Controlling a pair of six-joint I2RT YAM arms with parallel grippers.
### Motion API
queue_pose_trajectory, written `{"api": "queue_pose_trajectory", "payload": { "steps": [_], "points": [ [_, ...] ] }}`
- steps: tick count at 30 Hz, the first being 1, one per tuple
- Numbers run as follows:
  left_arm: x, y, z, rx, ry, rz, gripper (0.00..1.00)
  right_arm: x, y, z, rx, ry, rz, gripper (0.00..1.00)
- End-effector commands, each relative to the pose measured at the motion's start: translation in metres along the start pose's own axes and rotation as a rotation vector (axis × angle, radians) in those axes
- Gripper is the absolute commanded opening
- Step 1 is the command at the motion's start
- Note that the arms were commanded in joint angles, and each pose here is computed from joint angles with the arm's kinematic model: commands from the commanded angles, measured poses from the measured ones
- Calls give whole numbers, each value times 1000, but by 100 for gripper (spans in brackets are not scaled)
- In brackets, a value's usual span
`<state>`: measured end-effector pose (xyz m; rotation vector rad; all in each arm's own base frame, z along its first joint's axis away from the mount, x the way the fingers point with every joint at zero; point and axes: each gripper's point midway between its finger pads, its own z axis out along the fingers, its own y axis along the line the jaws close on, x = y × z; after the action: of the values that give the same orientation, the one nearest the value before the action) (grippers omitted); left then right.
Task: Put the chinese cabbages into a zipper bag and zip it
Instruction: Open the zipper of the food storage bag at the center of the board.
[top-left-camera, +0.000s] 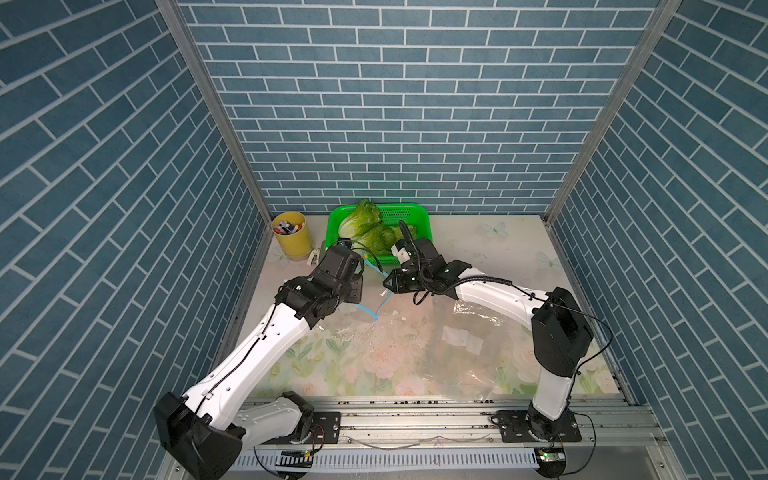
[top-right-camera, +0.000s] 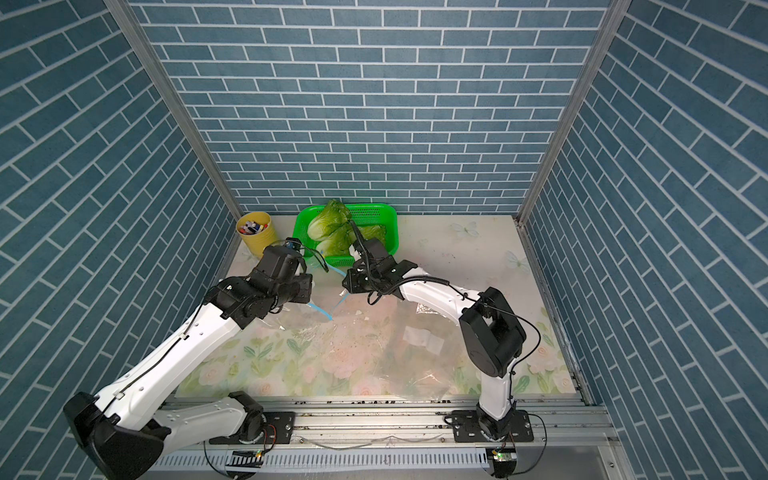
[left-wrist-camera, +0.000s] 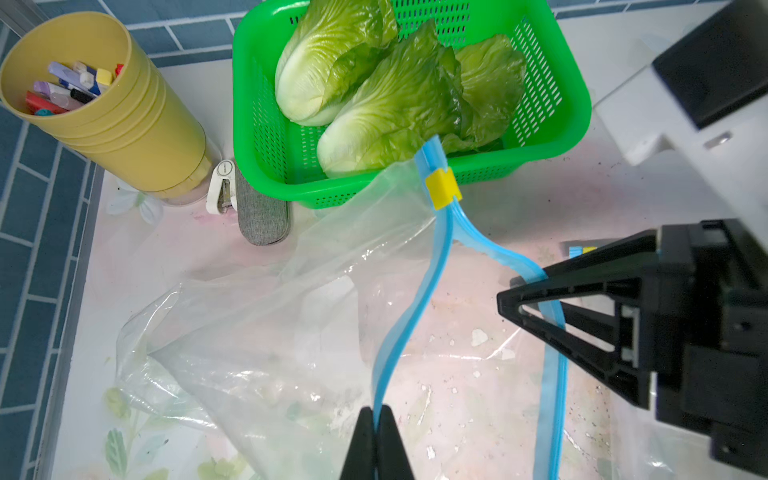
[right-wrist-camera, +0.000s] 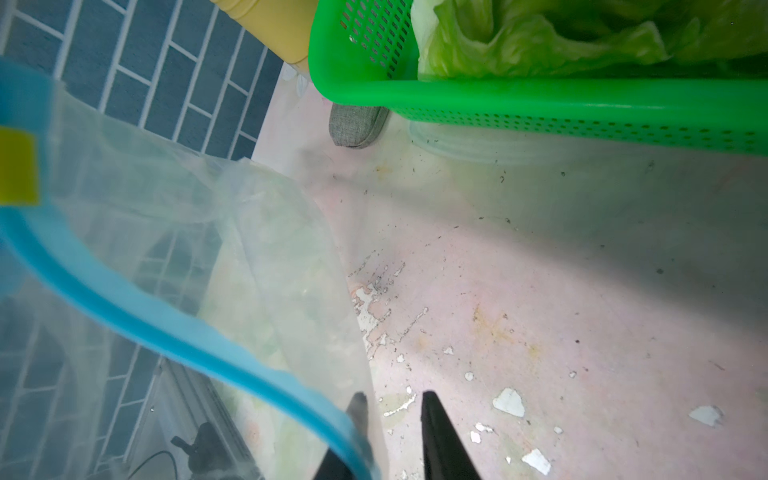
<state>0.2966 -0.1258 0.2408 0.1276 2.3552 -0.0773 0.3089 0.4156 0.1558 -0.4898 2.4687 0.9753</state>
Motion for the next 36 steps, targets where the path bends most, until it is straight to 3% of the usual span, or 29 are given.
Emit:
{"api": "queue_pose_trajectory", "payload": {
  "steps": [1, 9, 20, 24, 36],
  "points": [
    [-12, -1, -4, 14, -67, -27, 0, 0, -6, -8, 37, -15, -24, 28],
    [-7, 11, -15, -8, -111, -22, 0, 5, -22, -8, 77, 2, 0, 31],
    [-9, 10, -15, -1, -89, 19, 0, -4, -17, -18, 69, -50, -5, 34],
    [-10, 1, -12, 41, -79, 32, 0, -10, -5, -21, 19, -54, -20, 37],
    [-5, -1, 7, 6, -15, 67, 0, -31, 37, -52, -114, -104, -85, 46]
  ]
}}
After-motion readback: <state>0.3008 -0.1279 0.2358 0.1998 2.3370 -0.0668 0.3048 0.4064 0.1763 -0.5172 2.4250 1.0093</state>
